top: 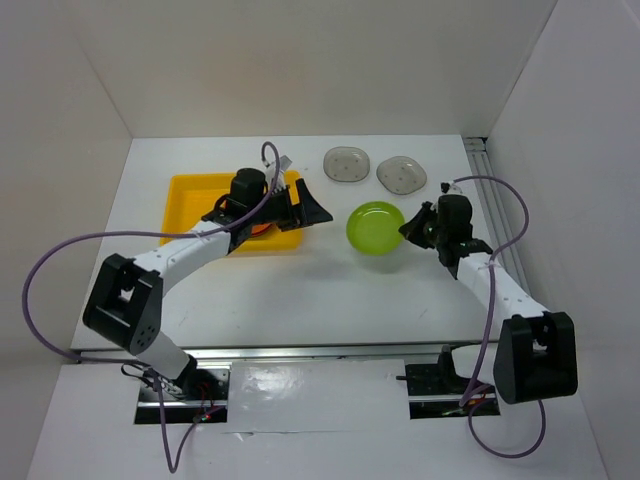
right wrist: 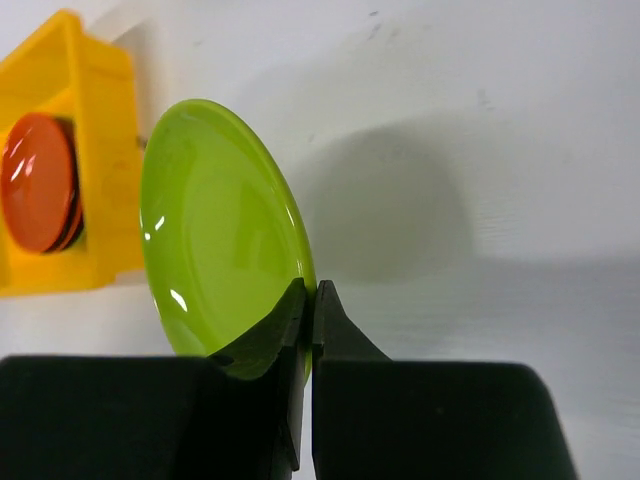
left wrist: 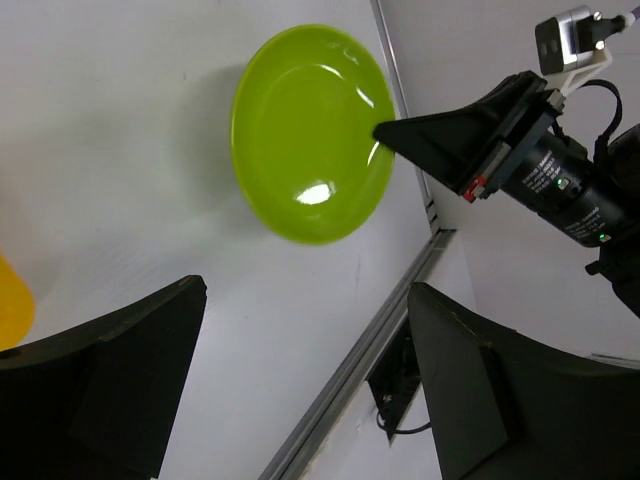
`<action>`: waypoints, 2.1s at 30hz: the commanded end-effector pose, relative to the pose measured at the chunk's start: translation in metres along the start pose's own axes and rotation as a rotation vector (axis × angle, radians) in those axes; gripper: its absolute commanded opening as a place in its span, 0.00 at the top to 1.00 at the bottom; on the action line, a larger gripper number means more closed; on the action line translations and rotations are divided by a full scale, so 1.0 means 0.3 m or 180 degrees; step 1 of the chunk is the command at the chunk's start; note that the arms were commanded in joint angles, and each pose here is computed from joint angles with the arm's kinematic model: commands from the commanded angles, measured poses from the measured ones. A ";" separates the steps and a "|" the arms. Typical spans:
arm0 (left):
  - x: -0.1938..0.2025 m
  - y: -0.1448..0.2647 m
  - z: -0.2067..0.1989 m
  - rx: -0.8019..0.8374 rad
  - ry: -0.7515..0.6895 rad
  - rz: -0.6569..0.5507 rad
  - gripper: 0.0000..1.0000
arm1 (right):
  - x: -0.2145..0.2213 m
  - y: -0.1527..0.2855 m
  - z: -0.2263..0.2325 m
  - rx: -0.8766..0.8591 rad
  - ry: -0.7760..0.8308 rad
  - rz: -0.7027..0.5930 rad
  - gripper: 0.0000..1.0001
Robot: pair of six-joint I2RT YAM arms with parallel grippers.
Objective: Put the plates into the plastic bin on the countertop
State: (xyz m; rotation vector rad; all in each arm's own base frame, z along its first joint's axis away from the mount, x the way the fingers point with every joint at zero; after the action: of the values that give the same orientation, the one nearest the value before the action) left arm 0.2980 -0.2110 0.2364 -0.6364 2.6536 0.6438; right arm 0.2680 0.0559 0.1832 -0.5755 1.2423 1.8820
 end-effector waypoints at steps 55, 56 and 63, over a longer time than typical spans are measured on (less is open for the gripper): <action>-0.281 0.318 0.404 -0.2167 0.1147 -0.1681 0.03 | -0.143 -0.459 -0.324 0.0743 -0.0738 0.0107 0.00; -0.287 0.326 0.387 -0.2154 0.1139 -0.1694 0.00 | -0.149 -0.479 -0.325 0.0702 -0.0741 0.0125 0.00; -0.218 0.396 0.306 -0.2299 0.1100 -0.1569 0.00 | -0.174 -0.612 -0.347 0.0551 -0.0825 0.0182 0.00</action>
State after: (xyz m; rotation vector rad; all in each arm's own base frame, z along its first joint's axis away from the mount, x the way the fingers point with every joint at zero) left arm 0.3326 -0.0468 0.2046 -1.6767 2.3699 1.4445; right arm 0.4406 -0.0249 0.1039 -0.2843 1.2172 1.7380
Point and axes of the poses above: each gripper's point midway between its finger pads, its own y axis back along the fingers, its own z axis along the line the jaws close on, x = y × z, the point moved 10 cm from there along y, back along the fingers, and after that the axes turned 8 degrees about y, right-handed, at the moved point
